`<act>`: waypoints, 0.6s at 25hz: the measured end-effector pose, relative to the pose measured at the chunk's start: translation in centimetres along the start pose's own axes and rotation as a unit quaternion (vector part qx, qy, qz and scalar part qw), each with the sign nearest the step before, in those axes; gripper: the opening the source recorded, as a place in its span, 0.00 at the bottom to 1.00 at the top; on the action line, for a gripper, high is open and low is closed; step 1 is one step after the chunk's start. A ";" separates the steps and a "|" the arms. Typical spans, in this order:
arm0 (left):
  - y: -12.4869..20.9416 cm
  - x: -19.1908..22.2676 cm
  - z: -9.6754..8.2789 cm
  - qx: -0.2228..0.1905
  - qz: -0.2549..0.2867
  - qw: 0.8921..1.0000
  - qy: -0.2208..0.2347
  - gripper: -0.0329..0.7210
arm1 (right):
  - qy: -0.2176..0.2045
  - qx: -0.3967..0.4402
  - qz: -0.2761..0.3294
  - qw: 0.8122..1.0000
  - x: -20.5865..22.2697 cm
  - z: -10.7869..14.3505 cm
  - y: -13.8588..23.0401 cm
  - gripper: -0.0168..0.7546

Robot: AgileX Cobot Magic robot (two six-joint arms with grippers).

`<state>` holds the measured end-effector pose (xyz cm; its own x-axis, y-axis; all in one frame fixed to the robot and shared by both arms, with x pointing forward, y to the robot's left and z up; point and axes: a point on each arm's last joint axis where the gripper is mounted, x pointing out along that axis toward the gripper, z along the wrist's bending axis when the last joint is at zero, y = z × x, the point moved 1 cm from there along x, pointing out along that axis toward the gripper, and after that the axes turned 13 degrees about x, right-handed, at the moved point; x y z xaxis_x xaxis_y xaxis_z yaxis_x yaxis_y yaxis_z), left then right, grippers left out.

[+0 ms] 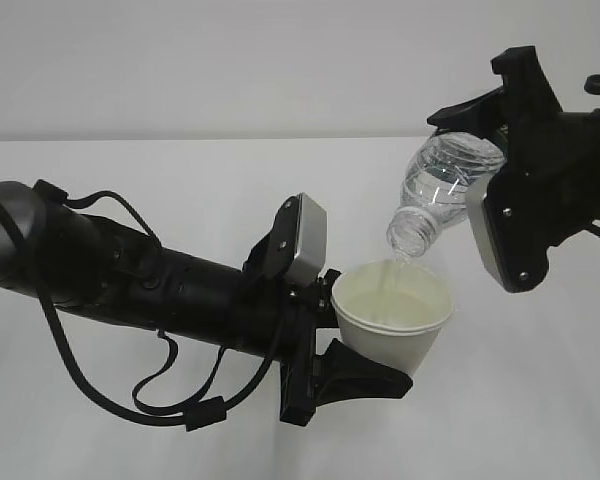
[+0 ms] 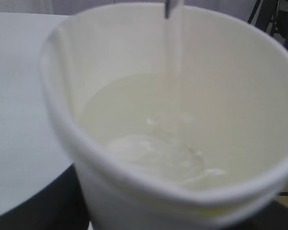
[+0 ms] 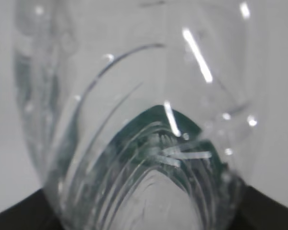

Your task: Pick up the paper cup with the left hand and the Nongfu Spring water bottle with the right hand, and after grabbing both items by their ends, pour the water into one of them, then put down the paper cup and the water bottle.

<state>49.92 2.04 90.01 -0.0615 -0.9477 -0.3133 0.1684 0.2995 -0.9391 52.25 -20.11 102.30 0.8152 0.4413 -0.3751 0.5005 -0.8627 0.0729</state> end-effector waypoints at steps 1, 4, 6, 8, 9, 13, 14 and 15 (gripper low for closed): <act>0.0 0.0 0.0 0.000 0.000 1.000 0.000 0.63 | 0.000 0.000 0.000 1.000 0.0 0.0 0.0 0.60; 0.0 0.0 0.0 0.000 0.000 1.000 0.000 0.63 | 0.000 0.000 0.000 1.000 0.0 0.0 0.0 0.60; 0.0 0.0 0.0 0.000 0.000 1.000 0.000 0.63 | 0.000 0.000 0.000 1.000 0.0 0.0 0.0 0.60; 0.0 0.0 0.0 0.000 0.000 1.000 0.000 0.63 | 0.000 0.000 0.000 1.000 0.0 0.0 0.0 0.60; 0.0 0.0 0.0 0.000 0.000 1.000 0.000 0.63 | 0.000 0.000 0.000 1.000 0.0 0.0 0.0 0.60; 0.0 0.0 0.0 0.000 0.000 1.000 0.000 0.63 | 0.000 0.000 0.000 1.000 0.0 0.0 0.0 0.60; 0.0 0.0 0.0 0.000 0.000 1.000 0.000 0.63 | 0.000 0.000 0.000 1.000 0.0 0.0 0.0 0.60; 0.0 0.0 0.0 0.000 0.000 1.000 0.000 0.63 | 0.000 0.000 0.000 1.000 0.0 0.0 0.0 0.60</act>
<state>49.92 2.04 90.01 -0.0615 -0.9477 -0.3133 0.1684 0.2995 -0.9391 52.25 -20.11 102.30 0.8152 0.4413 -0.3751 0.5005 -0.8627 0.0729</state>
